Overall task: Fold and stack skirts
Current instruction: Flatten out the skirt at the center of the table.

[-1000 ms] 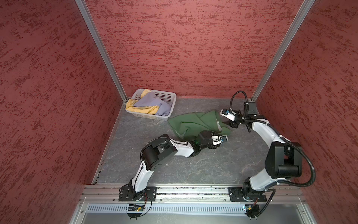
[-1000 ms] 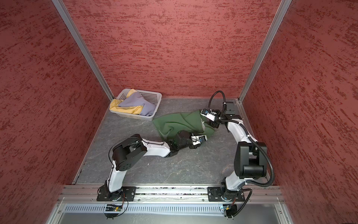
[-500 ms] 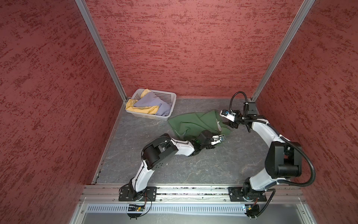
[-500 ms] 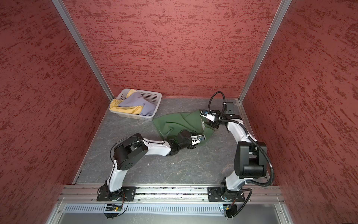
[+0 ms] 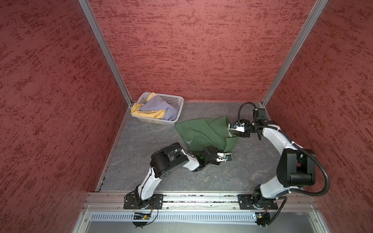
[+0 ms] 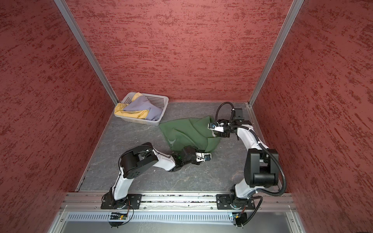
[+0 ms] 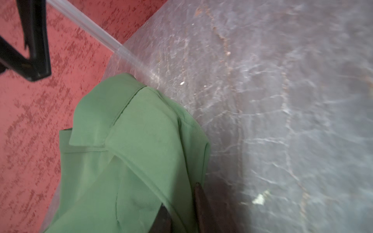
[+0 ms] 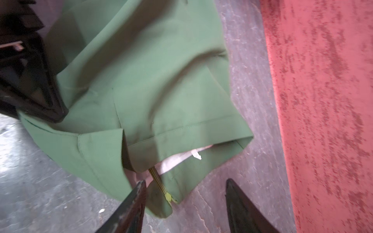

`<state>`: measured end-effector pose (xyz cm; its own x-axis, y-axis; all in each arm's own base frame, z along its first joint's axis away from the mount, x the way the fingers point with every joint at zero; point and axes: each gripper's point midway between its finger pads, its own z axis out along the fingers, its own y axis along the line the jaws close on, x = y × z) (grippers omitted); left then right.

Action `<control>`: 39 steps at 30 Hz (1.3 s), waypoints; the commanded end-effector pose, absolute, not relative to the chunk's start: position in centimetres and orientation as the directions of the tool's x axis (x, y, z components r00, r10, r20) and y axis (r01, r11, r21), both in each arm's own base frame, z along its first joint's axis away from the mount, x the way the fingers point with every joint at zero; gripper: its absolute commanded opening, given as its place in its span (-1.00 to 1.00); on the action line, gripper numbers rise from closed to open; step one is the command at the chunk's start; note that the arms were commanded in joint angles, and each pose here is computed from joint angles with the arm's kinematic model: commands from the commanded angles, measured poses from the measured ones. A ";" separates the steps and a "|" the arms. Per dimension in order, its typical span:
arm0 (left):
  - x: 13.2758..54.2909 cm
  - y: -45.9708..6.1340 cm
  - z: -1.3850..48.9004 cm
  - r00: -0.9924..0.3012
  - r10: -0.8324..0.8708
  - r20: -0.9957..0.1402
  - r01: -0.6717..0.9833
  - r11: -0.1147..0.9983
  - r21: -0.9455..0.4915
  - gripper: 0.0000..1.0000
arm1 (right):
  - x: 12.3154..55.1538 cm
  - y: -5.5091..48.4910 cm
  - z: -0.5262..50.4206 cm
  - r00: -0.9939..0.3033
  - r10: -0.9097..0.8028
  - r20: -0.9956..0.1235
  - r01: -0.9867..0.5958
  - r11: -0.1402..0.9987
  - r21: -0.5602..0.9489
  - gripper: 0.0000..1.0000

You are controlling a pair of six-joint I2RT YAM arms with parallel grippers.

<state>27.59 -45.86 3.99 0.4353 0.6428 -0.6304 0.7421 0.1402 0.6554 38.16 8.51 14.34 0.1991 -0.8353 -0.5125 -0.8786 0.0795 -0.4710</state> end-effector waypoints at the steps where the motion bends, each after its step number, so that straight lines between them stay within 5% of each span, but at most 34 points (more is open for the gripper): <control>1: 27.6 -46.6 8.5 0.583 0.577 -0.572 0.625 0.132 0.770 -0.64 | 36.8 10.0 15.2 0.268 -0.820 -0.506 -0.886 -0.003 -0.464 0.26; 12: 28.9 -44.7 8.8 0.702 0.621 -0.350 0.456 -0.014 0.890 -0.62 | 34.4 13.4 13.9 0.301 -0.827 -0.475 -0.915 -0.111 -0.387 0.26; 19: 28.5 -43.7 6.8 0.780 0.616 -0.114 0.288 -0.192 0.938 -0.62 | 33.4 14.1 12.8 0.263 -0.847 -0.462 -0.940 -0.118 -0.319 0.25; 28: 26.6 -43.5 3.8 0.808 0.589 0.007 0.206 -0.294 0.933 -0.62 | 32.6 13.5 12.5 0.260 -0.866 -0.428 -0.948 -0.144 -0.284 0.24; 39: 27.1 -43.7 4.0 0.805 0.592 0.048 0.156 -0.288 0.945 -0.62 | 31.0 14.6 10.4 0.264 -0.885 -0.382 -0.961 -0.208 -0.184 0.24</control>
